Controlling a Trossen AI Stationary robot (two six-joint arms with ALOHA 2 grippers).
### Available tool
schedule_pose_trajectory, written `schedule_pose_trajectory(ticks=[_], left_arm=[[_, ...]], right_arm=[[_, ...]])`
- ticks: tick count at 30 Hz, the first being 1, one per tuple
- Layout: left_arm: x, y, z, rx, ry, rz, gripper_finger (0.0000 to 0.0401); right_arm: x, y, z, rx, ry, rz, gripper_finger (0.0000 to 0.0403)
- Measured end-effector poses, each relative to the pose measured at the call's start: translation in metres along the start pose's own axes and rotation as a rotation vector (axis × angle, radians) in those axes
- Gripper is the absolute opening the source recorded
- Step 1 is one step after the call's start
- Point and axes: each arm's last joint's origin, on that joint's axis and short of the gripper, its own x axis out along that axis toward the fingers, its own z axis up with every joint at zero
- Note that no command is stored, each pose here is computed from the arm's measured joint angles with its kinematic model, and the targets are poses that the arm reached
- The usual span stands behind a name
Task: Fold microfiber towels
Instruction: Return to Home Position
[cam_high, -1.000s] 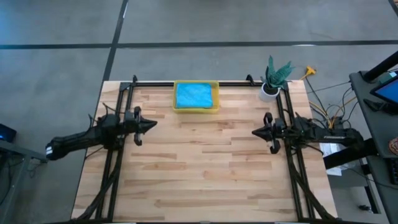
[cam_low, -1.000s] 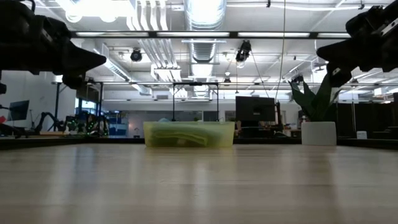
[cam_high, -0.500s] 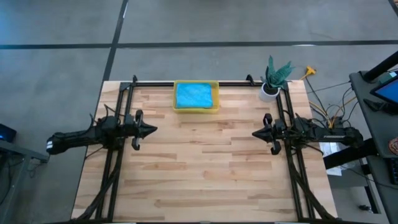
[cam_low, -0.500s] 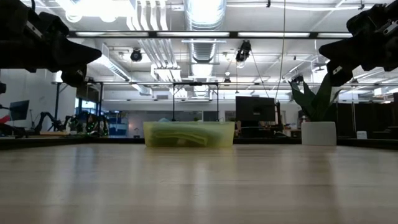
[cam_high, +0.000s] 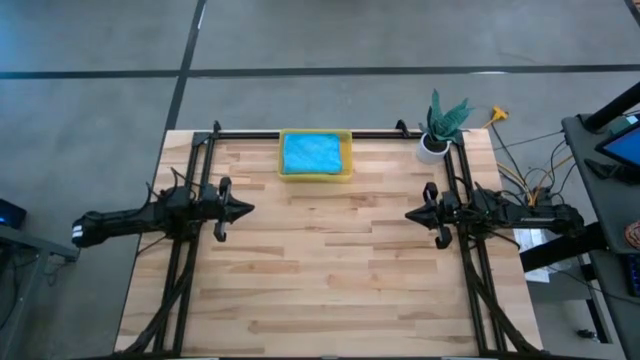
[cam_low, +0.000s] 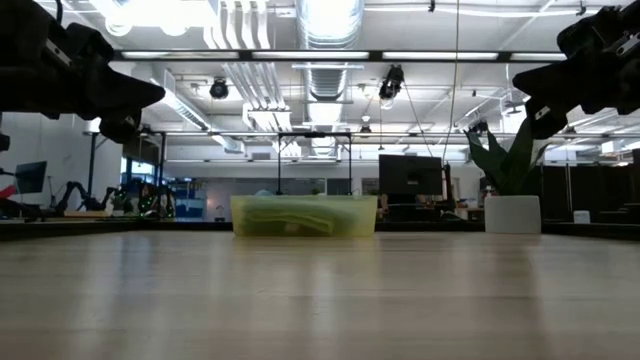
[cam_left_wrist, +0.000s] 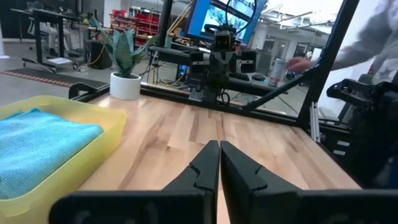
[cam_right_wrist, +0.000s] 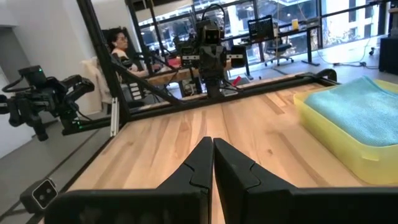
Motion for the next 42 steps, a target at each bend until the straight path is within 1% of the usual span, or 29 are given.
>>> schedule_pose_trajectory(ticks=[42], left_arm=[[0.001, 0.0004, -0.001, -0.001, 0.013, 0.007, 0.0]], right_arm=[[0.0005, -0.0002, -0.0006, 0.001, 0.008, -0.001, 0.0009]])
